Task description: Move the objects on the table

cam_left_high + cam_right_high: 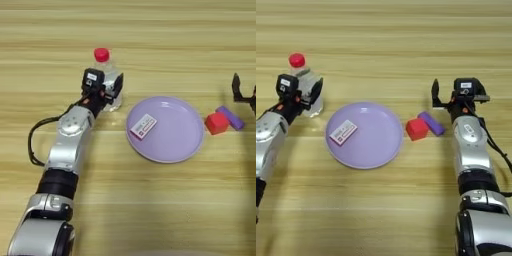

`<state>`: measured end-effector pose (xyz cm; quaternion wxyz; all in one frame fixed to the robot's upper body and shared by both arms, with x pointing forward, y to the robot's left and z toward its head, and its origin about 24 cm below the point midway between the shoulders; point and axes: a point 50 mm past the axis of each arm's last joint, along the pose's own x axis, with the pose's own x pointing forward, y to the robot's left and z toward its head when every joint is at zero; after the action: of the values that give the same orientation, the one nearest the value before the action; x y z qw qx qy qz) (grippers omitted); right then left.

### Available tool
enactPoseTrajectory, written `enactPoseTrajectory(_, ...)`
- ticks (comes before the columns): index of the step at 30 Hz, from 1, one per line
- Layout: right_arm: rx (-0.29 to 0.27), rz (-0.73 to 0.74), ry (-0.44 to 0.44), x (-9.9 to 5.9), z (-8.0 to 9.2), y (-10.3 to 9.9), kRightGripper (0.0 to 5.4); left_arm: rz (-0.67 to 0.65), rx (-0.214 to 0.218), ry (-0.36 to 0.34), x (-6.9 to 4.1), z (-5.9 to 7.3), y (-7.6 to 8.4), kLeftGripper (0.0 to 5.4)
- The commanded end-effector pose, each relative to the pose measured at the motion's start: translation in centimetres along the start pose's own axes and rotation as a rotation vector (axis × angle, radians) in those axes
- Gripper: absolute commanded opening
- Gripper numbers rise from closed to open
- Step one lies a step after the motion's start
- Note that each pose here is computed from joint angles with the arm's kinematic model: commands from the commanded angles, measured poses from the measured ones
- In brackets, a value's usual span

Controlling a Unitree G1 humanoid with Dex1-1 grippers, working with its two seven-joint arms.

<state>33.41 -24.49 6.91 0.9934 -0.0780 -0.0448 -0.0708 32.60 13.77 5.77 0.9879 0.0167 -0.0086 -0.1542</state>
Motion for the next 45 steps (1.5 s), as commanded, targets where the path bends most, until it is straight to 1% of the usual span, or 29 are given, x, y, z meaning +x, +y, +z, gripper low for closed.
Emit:
enactPoseTrajectory(1,-0.005,0.002,-0.014,-0.1,0.2,0.2,5.40,0.004,0.032,-0.026,0.3,0.1,0.2,3.13)
enactPoseTrajectory(8,-0.005,0.004,-0.016,-0.1,0.3,0.2,5.40,0.006,0.033,-0.006,0.3,-0.8,0.2,3.13)
enactPoseTrajectory(11,-0.005,0.004,-0.016,-0.1,0.3,0.2,5.40,-0.012,0.059,0.015,0.3,-1.3,-0.1,3.13)
enactPoseTrajectory(13,-0.005,0.005,-0.016,-0.1,0.3,0.2,5.40,-0.006,0.056,0.022,0.2,-1.5,-0.1,3.13)
enactPoseTrajectory(14,-0.006,0.005,-0.016,-0.1,0.3,0.2,5.40,0.008,0.054,0.020,0.2,-1.5,0.0,3.41)
enactPoseTrajectory(17,-0.007,0.007,-0.014,-0.2,0.3,0.2,5.40,0.026,0.059,0.009,0.3,-1.3,0.2,3.71)
enactPoseTrajectory(18,-0.008,0.007,-0.014,-0.2,0.3,0.2,5.40,0.023,0.068,0.008,0.4,-1.2,0.2,3.77)
enactPoseTrajectory(19,-0.008,0.008,-0.014,-0.2,0.3,0.2,5.40,0.023,0.075,0.007,0.4,-1.1,0.2,3.96)
enactPoseTrajectory(20,-0.008,0.008,-0.013,-0.1,0.3,0.2,5.40,0.030,0.079,0.008,0.4,-1.2,0.2,3.99)
enactPoseTrajectory(26,-0.009,0.008,-0.011,-0.1,0.2,0.3,5.40,0.029,0.085,0.000,0.6,-1.1,0.1,4.56)
enactPoseTrajectory(28,-0.009,0.009,-0.011,-0.1,0.2,0.3,5.40,0.030,0.097,-0.006,0.6,-1.0,0.1,4.74)
enactPoseTrajectory(31,-0.010,0.009,-0.011,-0.1,0.2,0.2,5.40,0.029,0.096,-0.009,0.6,-1.0,0.1,4.91)
enactPoseTrajectory(36,-0.011,0.010,-0.010,0.0,0.2,0.3,5.40,0.029,0.091,-0.025,0.9,-0.7,0.2,5.39)
enactPoseTrajectory(42,-0.012,0.011,-0.009,0.0,0.2,0.3,5.40,0.023,0.072,-0.067,1.3,0.2,0.0,5.39)
enactPoseTrajectory(45,-0.012,0.012,-0.009,0.0,0.2,0.3,5.40,0.020,0.067,-0.101,1.3,0.8,-0.2,5.39)
